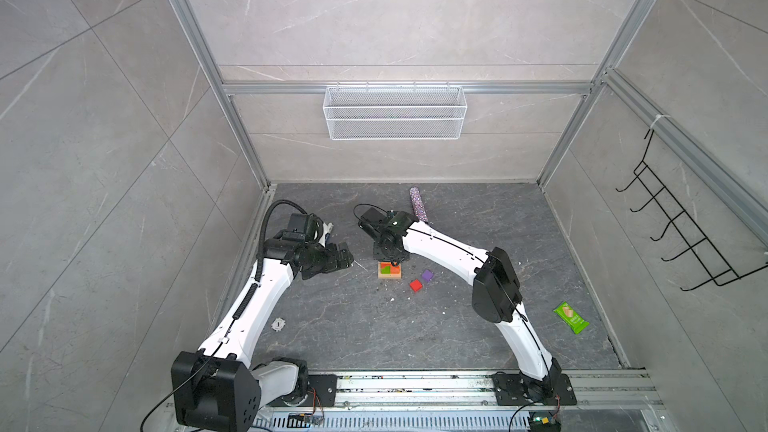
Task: Build the wood block tower
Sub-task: 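Lower the blue cube onto the orange-yellow bar with the right gripper, then open the right gripper and raise it off the blue cube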
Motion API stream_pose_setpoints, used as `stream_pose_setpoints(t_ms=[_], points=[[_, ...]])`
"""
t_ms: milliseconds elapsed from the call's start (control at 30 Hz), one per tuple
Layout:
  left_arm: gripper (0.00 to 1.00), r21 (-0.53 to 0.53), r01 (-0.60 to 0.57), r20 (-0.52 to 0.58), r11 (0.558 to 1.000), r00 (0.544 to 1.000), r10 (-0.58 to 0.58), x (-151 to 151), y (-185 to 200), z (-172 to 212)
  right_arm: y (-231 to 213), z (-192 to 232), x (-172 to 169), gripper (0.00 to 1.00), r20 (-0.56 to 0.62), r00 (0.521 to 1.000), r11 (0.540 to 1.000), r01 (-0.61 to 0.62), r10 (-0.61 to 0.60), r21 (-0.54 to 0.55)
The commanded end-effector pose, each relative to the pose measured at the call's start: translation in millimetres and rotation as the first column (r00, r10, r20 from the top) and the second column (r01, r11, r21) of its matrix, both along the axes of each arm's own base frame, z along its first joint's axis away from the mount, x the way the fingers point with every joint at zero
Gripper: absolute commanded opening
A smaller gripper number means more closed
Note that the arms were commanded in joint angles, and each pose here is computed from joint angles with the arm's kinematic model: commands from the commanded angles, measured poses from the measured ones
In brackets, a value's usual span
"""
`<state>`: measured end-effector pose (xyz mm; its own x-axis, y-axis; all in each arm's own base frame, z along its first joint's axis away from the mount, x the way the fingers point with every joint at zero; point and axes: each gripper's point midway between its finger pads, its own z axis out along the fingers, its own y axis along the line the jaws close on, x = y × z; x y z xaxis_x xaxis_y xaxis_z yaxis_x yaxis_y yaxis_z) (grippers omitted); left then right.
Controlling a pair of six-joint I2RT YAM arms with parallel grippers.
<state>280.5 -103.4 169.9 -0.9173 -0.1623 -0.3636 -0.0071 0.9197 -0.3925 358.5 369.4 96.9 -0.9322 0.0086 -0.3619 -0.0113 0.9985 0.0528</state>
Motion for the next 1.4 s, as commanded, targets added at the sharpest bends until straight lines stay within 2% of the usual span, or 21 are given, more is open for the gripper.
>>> stream_pose_setpoints(t_ms=[0,267,567,633,900,1000,1100,1167,1367], points=[[0.99,-0.014,0.024,0.03,1.0,0.999,-0.023,-0.3,-2.1,7.3,-2.3,8.9,-2.9,0.09,0.015,1.0,1.0,0.011,-0.011,0.008],[0.99,-0.013,0.024,0.033,1.0,0.999,-0.024,-0.4,-1.9,7.9,-0.4,14.4,0.0,0.22,0.035,0.999,1.0,0.005,-0.006,0.017],[0.99,-0.011,0.024,0.031,1.0,0.999,-0.023,-0.2,-1.8,7.2,1.7,34.9,3.5,0.32,0.086,0.996,0.999,-0.017,0.013,0.051],[0.99,-0.011,0.022,0.031,1.0,0.999,-0.022,0.0,-1.3,7.2,3.5,42.5,4.5,0.38,0.114,0.993,0.997,-0.032,0.023,0.076],[0.99,-0.022,0.03,0.025,0.999,0.999,-0.029,0.8,-3.8,5.6,-4.5,67.8,2.5,0.74,0.21,0.977,0.989,-0.067,0.039,0.129],[0.99,-0.026,0.035,0.025,0.999,0.999,-0.035,0.8,-4.7,5.7,-13.5,75.1,-1.1,0.84,0.237,0.97,0.989,-0.076,0.045,0.123],[0.99,-0.026,0.04,0.03,0.999,0.999,-0.04,0.7,-5.1,6.3,-22.8,83.9,-4.4,0.89,0.275,0.96,0.989,-0.087,0.051,0.123],[0.99,-0.024,0.039,0.035,0.999,0.999,-0.038,1.0,-4.5,6.6,-31.9,89.6,-6.1,0.94,0.306,0.95,0.99,-0.094,0.057,0.106],[0.99,-0.022,0.04,0.029,0.999,0.999,-0.04,1.7,-4.7,5.1,-64.1,98.4,-11.1,0.97,0.34,0.933,0.993,-0.109,0.116,-0.038]])
